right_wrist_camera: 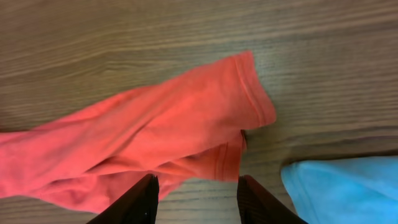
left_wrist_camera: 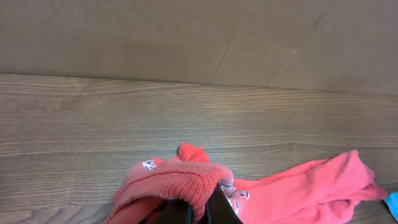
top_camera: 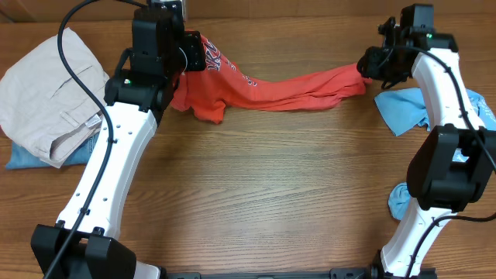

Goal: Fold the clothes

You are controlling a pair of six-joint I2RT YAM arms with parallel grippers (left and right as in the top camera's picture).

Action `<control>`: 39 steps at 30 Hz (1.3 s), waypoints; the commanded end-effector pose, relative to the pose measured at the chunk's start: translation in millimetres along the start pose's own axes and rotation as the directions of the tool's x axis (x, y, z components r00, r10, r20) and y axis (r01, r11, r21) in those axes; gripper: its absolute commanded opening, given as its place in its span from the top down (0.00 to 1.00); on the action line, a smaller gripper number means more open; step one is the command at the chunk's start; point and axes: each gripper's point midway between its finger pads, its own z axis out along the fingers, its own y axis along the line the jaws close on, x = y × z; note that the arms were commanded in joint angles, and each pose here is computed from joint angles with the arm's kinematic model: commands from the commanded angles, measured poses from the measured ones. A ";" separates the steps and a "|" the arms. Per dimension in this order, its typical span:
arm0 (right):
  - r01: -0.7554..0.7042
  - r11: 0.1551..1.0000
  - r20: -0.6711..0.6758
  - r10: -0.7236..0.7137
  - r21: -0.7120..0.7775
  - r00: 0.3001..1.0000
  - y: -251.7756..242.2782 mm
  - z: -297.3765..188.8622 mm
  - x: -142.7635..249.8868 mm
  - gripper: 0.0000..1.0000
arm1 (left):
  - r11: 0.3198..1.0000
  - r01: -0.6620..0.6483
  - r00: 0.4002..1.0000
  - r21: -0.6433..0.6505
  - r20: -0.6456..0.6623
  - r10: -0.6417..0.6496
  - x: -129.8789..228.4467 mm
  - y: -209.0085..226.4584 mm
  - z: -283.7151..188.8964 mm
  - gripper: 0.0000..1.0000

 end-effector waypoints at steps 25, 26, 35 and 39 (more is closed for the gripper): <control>-0.574 0.819 0.011 0.574 0.020 0.819 -26.5 90.0 16.4 0.55 | 0.999 -0.017 1.000 -0.028 -0.021 0.016 4.9 7.1 0.3 0.95; -0.578 0.816 0.020 0.577 0.014 0.816 -26.5 90.7 13.8 0.55 | 0.999 -0.017 1.000 -0.028 -0.022 0.016 5.2 7.2 0.3 0.95; -0.595 0.804 0.123 0.591 0.002 0.798 -35.6 89.6 -7.9 0.49 | 0.999 -0.016 0.999 -0.033 -0.040 0.015 9.7 8.4 0.2 0.95; -0.615 0.788 0.147 0.604 0.038 0.783 -52.4 87.0 -6.9 0.49 | 0.999 -0.016 0.999 -0.034 -0.043 0.015 10.5 8.7 0.1 0.95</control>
